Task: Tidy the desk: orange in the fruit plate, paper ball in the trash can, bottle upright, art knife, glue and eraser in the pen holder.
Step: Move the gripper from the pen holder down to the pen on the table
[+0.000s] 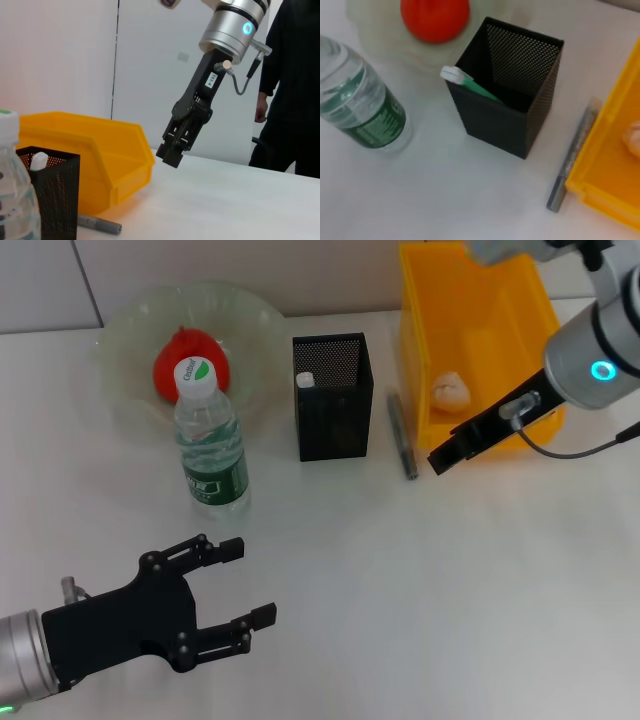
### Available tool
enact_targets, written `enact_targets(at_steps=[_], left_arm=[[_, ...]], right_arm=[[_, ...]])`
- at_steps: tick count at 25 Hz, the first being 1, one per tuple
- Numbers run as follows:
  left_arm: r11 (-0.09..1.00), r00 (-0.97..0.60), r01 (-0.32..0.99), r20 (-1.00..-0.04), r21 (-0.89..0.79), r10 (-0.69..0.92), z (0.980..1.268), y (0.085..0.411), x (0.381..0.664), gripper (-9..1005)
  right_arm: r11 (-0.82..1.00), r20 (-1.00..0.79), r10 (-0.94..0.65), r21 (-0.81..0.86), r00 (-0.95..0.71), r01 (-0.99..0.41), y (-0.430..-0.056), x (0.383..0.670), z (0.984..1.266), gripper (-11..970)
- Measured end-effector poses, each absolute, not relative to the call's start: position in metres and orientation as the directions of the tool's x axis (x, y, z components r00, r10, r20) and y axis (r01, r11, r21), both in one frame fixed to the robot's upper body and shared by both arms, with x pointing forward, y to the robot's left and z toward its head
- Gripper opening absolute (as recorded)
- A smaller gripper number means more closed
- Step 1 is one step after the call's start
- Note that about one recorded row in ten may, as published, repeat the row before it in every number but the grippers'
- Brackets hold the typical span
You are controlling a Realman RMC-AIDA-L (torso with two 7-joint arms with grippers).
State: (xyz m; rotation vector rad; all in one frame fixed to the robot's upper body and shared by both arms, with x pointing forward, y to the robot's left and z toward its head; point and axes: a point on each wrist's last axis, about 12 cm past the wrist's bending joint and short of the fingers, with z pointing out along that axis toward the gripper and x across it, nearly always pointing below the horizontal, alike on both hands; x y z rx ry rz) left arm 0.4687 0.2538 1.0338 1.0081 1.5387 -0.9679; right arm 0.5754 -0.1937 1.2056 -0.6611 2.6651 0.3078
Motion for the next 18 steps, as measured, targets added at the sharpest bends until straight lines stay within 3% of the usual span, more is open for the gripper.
enact_targets(at_steps=[18], left_arm=[[0.331,-0.137,0.939,-0.984,-0.092,0.117,1.036,0.253,0.471,804]], right_arm=[[0.836,-0.562,-0.264,0.272,-0.784,-0.476,-0.237,0.555,1.214,553]])
